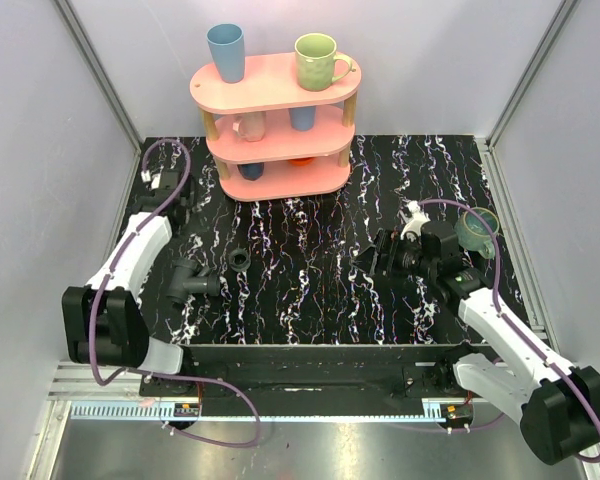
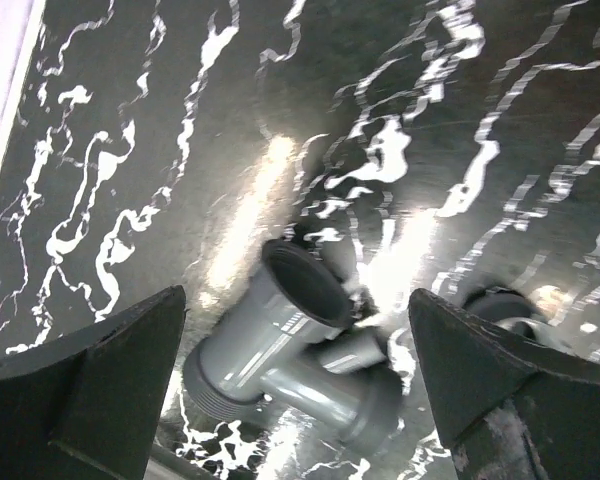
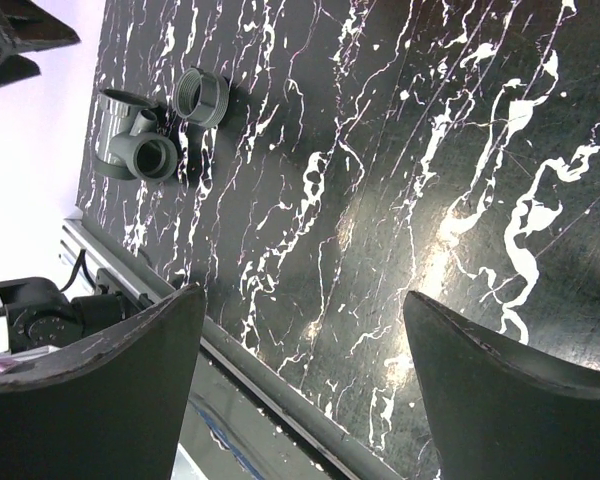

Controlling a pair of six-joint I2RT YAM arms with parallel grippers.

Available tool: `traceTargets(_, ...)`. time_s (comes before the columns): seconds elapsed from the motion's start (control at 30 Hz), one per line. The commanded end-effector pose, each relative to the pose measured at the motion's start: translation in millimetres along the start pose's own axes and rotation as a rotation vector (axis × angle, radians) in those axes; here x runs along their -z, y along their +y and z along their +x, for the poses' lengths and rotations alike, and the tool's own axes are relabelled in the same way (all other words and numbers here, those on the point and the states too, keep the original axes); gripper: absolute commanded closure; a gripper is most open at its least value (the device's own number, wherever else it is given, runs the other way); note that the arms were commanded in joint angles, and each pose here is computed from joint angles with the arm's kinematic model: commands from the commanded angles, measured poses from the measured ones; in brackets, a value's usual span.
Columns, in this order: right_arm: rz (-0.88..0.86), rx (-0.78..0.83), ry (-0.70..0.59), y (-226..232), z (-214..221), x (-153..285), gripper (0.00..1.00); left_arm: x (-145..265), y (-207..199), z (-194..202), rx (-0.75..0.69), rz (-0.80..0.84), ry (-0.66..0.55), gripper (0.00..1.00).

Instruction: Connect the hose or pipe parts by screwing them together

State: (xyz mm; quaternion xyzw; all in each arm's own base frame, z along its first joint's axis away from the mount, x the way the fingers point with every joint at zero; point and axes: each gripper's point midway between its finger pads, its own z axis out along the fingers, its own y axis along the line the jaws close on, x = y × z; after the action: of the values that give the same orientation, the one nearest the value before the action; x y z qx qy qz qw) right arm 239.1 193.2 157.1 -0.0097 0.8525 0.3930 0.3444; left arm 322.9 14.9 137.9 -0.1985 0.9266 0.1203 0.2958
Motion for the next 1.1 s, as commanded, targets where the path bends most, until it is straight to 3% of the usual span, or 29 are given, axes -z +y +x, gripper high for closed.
traceTargets(0.0, -0.08, 0.055, -0.063, 27.9, -24.2, 10.7, 0.1, -22.8, 16.7, 19.1, 0.006, 0.024, 0.089, 0.01)
traceTargets(0.53, -0.084, 0.071, -0.073, 32.2, -20.0, 24.3, 0.09, -58.3, 11.1, 60.6, -0.091, 0.052, 0.253, 0.12)
traceTargets(0.83, -0.076, 0.075, -0.076, 33.9, -21.1, 29.1, 0.09, -51.0, 0.9, 70.7, -0.112, 0.091, 0.27, 0.4)
traceTargets(1.07, -0.056, 0.088, -0.078, 31.7, -17.7, 36.5, 0.1, -28.6, -0.9, 72.3, -0.112, 0.126, 0.228, 0.74)
